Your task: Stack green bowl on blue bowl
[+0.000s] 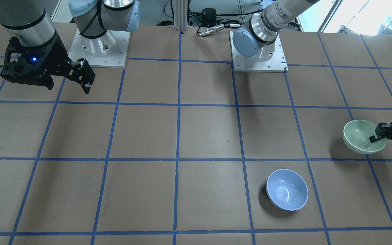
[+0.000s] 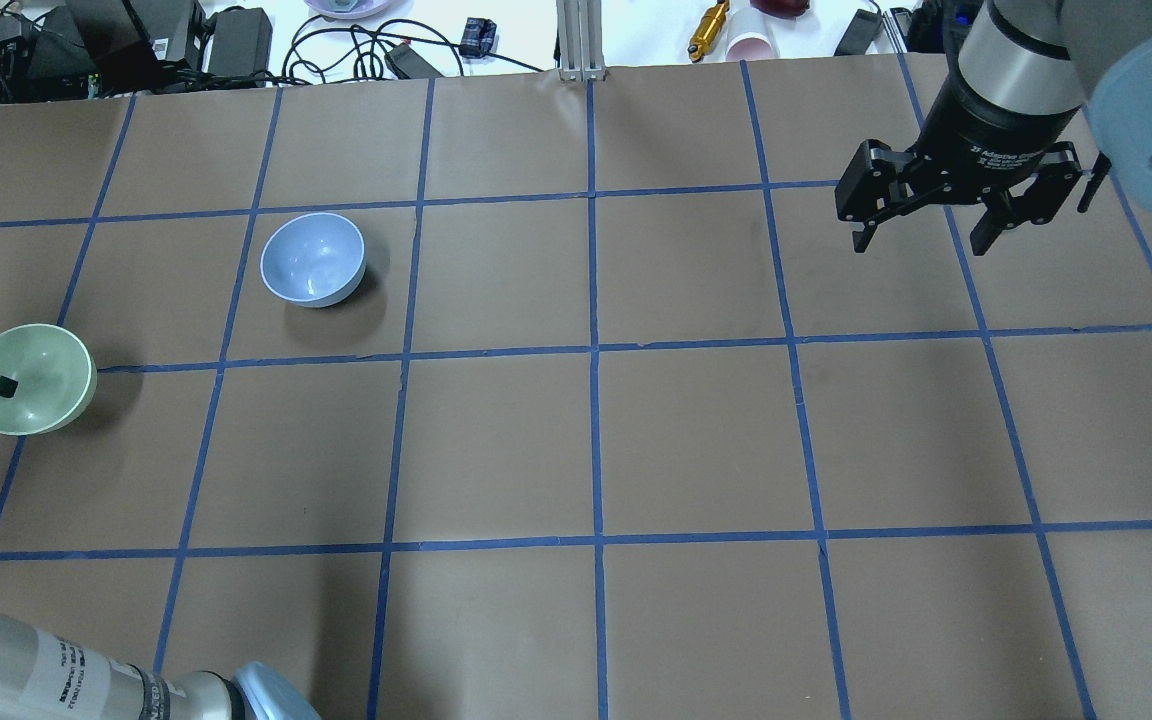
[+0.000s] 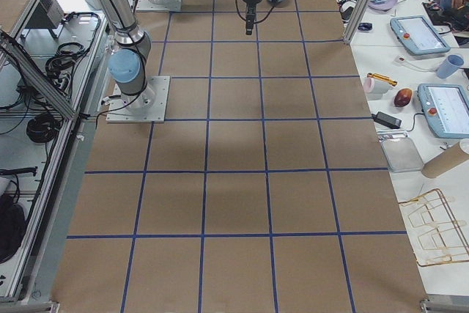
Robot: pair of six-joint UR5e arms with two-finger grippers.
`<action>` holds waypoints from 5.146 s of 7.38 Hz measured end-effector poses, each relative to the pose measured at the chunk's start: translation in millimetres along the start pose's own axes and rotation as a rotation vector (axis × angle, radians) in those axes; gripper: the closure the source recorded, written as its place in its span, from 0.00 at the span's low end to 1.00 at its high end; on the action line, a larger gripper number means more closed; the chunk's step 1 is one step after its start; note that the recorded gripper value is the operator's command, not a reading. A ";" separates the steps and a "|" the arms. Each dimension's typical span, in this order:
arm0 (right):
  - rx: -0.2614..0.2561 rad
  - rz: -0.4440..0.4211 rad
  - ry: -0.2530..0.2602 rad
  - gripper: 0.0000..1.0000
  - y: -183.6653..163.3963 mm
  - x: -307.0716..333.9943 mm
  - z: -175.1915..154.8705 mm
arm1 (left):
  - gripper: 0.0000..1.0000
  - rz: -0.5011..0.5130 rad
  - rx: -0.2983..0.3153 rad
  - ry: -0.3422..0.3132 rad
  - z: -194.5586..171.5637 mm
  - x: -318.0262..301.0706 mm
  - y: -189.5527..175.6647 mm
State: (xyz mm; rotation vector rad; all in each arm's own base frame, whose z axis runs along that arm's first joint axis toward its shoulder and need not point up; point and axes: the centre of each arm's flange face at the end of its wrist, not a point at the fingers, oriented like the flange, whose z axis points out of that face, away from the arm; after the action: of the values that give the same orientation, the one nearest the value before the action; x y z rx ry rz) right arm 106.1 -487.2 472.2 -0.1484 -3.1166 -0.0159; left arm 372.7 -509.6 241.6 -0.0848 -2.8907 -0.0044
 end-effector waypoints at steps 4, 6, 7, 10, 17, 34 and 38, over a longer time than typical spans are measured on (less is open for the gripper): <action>0.000 0.000 0.000 0.00 0.0 0.0 0.2 | 0.96 -0.084 0.017 0.051 -23.7 67.9 -50.8; 0.000 0.000 0.000 0.00 0.0 0.0 0.2 | 0.96 -0.134 0.026 0.069 -21.4 109.4 -78.4; -0.001 0.000 0.000 0.00 0.0 0.0 0.3 | 0.96 -0.167 0.031 0.079 -20.4 135.4 -95.0; 0.000 0.000 0.000 0.00 0.0 0.0 0.1 | 0.96 -0.219 0.029 0.102 -10.6 192.4 -127.9; 0.000 0.000 0.000 0.00 0.0 0.0 0.0 | 0.96 -0.227 0.063 0.218 27.3 247.5 -164.5; 0.000 0.000 0.000 0.00 0.0 0.0 0.0 | 0.14 -0.249 0.070 0.159 17.6 269.0 -166.4; 0.000 0.000 0.000 0.00 0.0 0.0 0.0 | 0.00 -0.154 0.050 -0.074 -46.2 355.4 -143.5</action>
State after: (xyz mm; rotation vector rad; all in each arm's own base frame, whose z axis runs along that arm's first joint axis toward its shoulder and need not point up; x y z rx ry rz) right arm 106.1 -487.2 472.2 -0.1484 -3.1166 -0.0158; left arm 31.9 -632.9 374.8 0.1494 -2.9609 0.0447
